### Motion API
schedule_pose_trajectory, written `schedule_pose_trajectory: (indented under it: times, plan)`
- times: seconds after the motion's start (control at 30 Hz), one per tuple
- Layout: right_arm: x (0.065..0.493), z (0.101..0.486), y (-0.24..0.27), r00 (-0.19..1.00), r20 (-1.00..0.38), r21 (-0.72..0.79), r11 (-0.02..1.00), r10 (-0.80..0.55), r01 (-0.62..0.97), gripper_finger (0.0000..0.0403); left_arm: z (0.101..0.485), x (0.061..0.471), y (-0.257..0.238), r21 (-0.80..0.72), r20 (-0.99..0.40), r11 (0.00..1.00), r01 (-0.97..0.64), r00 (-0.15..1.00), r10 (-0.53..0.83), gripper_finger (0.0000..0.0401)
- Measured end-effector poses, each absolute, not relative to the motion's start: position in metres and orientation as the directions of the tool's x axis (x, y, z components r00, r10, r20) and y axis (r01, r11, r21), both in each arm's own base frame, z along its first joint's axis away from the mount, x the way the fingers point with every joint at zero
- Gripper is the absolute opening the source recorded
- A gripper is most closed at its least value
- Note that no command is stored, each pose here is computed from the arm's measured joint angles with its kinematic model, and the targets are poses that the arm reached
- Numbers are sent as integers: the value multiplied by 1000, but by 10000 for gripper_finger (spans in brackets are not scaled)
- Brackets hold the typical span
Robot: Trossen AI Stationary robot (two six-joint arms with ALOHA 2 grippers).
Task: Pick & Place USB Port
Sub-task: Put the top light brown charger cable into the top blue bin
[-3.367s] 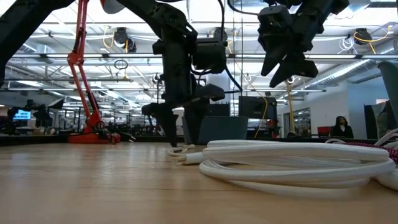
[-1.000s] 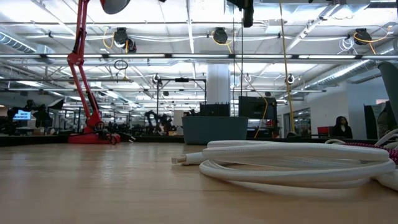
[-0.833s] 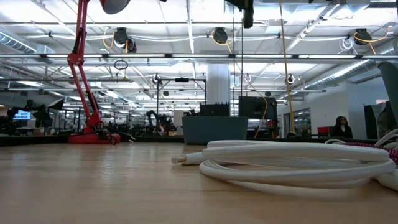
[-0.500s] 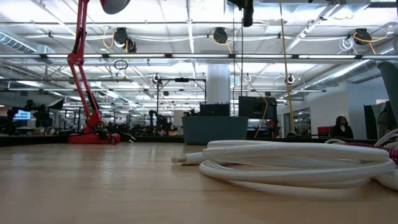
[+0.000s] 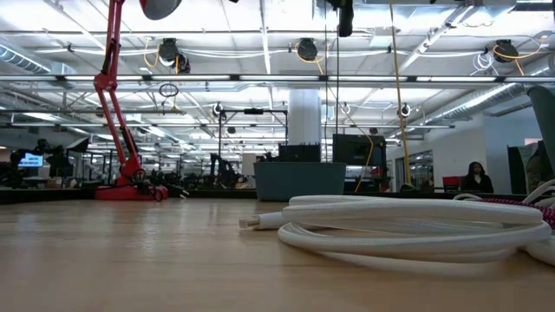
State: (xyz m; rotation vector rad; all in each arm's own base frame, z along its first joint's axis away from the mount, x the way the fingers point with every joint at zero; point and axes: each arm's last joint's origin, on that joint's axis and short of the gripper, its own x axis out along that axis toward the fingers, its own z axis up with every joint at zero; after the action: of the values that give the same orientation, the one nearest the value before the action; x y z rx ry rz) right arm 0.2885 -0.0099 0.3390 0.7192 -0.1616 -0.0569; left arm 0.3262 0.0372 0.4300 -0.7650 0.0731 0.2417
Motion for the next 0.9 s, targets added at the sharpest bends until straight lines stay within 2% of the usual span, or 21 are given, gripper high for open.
schedule_pose_trajectory:
  times: [0.37, 0.67, 0.9]
  plan:
    - [289, 338, -10, 987, 120, 657, 754, -103, -1, 13, 430, 327, 36, -678, -153, 704, -211, 977, 146, 10]
    - [289, 336, -10, 990, 97, 661, 751, -103, 14, 7, 432, 327, 35, -681, -127, 714, -163, 986, 105, 55]
    - [288, 335, -10, 991, 78, 661, 750, -111, 32, 4, 437, 321, 37, -686, -119, 711, -155, 988, 101, 119]
